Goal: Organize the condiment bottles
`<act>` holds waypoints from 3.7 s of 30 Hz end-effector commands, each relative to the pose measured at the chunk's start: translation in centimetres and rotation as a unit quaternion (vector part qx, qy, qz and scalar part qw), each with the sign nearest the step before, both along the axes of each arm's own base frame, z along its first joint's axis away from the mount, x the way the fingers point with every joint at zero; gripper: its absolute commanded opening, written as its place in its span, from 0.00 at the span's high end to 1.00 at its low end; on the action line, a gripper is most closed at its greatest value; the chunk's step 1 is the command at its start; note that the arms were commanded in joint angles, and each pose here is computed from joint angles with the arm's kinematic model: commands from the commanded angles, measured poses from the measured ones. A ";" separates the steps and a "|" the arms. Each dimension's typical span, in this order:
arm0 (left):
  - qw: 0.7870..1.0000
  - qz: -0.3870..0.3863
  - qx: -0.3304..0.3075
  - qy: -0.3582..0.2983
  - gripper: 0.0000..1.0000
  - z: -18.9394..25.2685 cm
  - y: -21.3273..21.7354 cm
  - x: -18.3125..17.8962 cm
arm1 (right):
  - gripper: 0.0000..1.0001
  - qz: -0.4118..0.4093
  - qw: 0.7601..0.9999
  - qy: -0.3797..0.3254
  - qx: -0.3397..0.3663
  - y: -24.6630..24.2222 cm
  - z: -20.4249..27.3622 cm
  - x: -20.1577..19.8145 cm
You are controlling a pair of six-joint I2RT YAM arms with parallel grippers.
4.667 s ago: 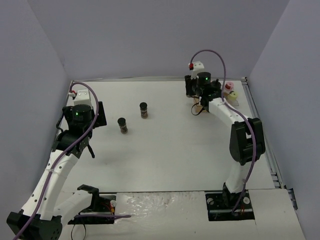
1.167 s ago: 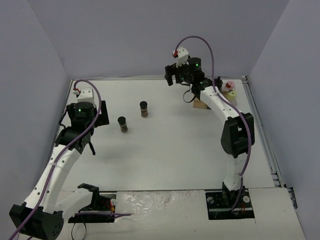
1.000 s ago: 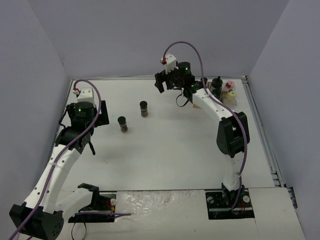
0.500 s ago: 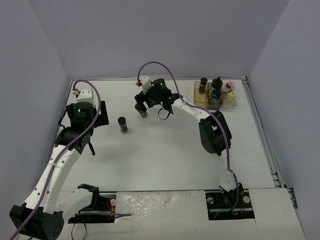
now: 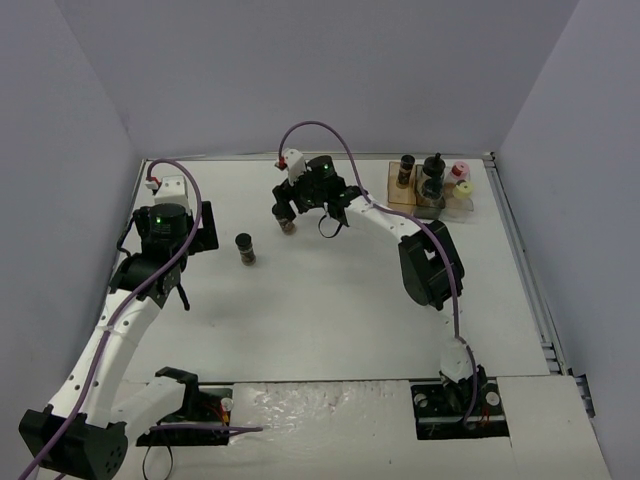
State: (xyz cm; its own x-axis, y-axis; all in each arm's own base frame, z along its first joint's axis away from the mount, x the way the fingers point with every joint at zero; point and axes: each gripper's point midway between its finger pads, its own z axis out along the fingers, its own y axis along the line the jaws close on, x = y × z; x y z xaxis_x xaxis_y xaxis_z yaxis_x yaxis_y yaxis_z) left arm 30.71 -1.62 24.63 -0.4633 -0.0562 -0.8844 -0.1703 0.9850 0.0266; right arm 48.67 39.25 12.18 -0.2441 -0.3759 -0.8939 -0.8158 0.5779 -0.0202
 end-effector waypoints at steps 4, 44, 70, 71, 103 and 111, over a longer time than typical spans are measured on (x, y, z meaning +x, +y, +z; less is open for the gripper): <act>0.999 0.005 -0.020 -0.046 0.03 2.4 -0.1 0.8 | 0.32 -0.041 0.999 -0.013 0.002 -3.1 1.4 1.7; 0.999 0.006 -0.020 -0.046 0.03 2.4 -0.1 0.8 | 0.29 -0.008 1.000 -0.005 0.021 0.8 0.9 -0.2; 0.999 0.006 -0.021 -0.045 0.03 2.4 -0.1 0.8 | 0.85 -0.082 0.995 -0.048 0.040 -4.2 5.3 2.9; 0.999 0.005 -0.021 -0.045 0.03 2.4 -0.1 0.8 | 0.86 -0.099 0.993 -0.054 0.045 -5.6 6.1 3.4; 0.999 0.006 -0.022 -0.039 0.03 2.0 -0.1 1.0 | 0.92 -0.442 0.894 -0.049 0.061 -33.4 4.9 10.9; 0.999 0.006 -0.023 -0.039 0.03 2.0 -0.1 1.0 | 0.92 -0.455 0.887 -0.053 0.050 -34.4 3.1 11.7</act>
State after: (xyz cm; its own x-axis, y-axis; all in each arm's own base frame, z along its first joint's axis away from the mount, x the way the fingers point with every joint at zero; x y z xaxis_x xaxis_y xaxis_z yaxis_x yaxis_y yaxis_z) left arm 30.77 -1.76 24.56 -0.4652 -0.0643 -0.8829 -0.1629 0.9865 0.0140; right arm 58.50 5.88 11.72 -0.4492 -0.0016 -0.8934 -0.0492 0.9985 0.0230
